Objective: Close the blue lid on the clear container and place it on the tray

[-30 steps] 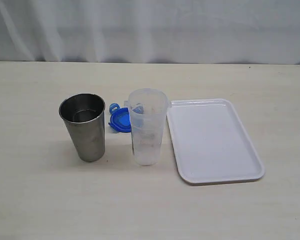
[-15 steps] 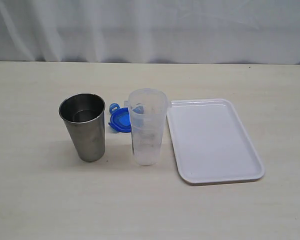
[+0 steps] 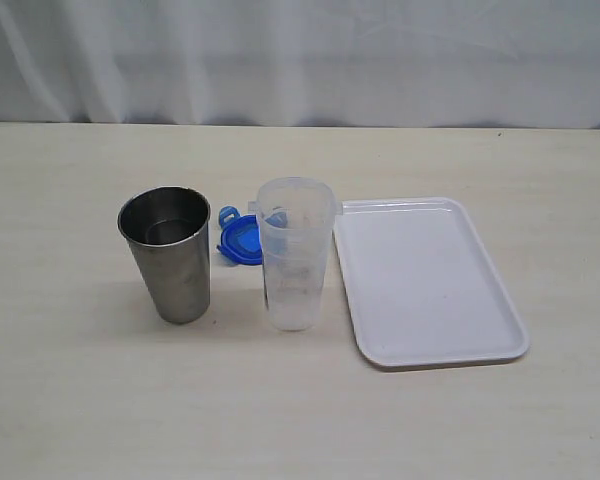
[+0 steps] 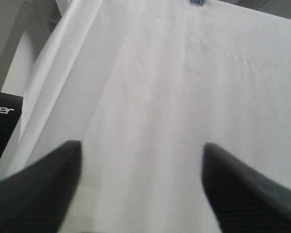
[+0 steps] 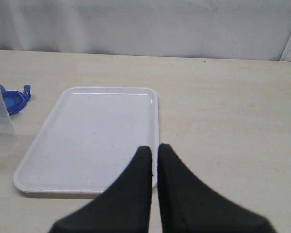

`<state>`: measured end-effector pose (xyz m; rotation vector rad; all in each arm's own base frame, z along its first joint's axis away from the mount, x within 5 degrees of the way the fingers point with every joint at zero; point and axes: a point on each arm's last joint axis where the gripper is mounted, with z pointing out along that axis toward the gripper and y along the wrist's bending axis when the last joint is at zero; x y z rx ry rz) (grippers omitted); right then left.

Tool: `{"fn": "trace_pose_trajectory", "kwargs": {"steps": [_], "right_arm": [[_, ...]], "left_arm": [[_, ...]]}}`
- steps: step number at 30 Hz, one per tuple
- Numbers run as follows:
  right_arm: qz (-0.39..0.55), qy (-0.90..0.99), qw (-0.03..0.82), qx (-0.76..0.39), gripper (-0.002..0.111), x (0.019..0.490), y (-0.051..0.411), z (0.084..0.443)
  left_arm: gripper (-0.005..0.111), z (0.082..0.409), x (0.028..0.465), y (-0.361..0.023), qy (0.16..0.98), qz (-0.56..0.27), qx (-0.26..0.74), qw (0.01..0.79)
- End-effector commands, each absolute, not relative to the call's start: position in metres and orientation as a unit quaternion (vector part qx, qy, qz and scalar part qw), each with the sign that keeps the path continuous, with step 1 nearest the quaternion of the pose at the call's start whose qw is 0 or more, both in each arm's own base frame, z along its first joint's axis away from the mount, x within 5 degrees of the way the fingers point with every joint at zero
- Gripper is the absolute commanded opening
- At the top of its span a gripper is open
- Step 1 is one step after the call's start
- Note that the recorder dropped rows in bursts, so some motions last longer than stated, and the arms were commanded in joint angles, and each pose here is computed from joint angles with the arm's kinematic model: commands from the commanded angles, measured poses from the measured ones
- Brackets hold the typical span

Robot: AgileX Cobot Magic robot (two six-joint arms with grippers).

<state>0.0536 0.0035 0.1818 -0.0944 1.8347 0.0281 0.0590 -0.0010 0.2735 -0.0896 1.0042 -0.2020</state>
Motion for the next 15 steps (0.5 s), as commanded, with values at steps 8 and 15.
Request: {"fn": "trace_pose_trajectory", "kwargs": {"steps": [8,15], "right_arm": [[0.014,0.79,0.611,-0.041,0.005,0.053,0.004,0.182],[0.014,0.79,0.611,-0.041,0.005,0.053,0.004,0.182]], "left_arm": [[0.097,0.269,0.107,-0.015,0.554,-0.105,0.024,0.825],[0.097,0.245,0.138,-0.026,0.612,-0.115,0.077,0.778]]}}
